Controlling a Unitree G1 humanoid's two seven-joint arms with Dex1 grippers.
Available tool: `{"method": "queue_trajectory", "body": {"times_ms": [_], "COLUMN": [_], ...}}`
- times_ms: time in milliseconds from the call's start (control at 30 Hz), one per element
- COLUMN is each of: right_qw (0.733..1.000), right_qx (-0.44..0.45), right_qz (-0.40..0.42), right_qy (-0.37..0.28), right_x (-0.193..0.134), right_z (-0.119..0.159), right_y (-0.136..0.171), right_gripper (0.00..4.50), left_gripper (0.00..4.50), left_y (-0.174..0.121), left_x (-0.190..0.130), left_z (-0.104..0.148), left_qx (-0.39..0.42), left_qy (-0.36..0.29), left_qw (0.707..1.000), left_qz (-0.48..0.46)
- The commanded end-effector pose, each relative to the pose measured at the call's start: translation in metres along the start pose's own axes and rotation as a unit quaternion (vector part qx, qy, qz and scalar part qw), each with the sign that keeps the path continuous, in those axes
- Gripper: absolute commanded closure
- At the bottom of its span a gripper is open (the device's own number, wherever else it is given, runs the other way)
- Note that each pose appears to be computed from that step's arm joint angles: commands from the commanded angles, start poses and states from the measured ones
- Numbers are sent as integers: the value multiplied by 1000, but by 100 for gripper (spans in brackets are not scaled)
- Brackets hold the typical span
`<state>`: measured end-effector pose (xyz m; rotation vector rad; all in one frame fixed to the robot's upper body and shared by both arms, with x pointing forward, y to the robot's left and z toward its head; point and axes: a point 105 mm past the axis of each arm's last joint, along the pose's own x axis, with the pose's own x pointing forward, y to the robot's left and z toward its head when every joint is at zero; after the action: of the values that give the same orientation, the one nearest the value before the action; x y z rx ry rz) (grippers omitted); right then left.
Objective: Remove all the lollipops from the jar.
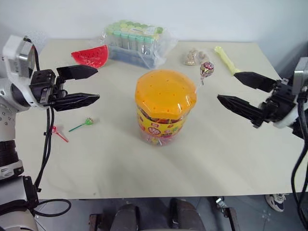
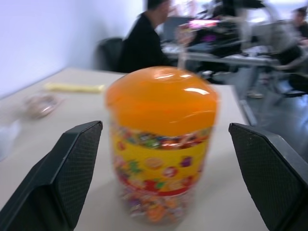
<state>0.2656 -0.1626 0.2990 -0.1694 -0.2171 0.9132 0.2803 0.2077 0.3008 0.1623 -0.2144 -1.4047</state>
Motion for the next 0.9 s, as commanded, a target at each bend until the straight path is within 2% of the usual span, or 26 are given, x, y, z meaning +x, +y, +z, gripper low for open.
{"method": "queue_trajectory", "body": {"times_ms": [33,167,333,467,800,900], "right_qw": [999,997,994,994,994,995], "right_qx": [2,4,-17,-19,-24,-31], "right_qz": [50,80,109,111,101,94], "right_qy": [3,-20,1,-11,-16,-28], "right_x": [16,29,46,51,50,49], "right_z": [0,5,-5,0,13,24], "right_y": [10,10,11,10,6,3], "right_gripper": [0,0,0,94,435,444], "left_gripper": [3,3,3,0,0,0], "left_y": [-7,-12,-12,-14,-16,-16], "left_x": [-2,-2,1,2,2,1], "left_z": [0,-2,-7,-9,-9,-8], "left_qx": [13,7,7,6,5,5], "left_qy": [4,-2,5,5,2,2], "left_qw": [999,998,998,998,998,998], "left_qz": [-42,-68,-55,-55,-61,-62]}}
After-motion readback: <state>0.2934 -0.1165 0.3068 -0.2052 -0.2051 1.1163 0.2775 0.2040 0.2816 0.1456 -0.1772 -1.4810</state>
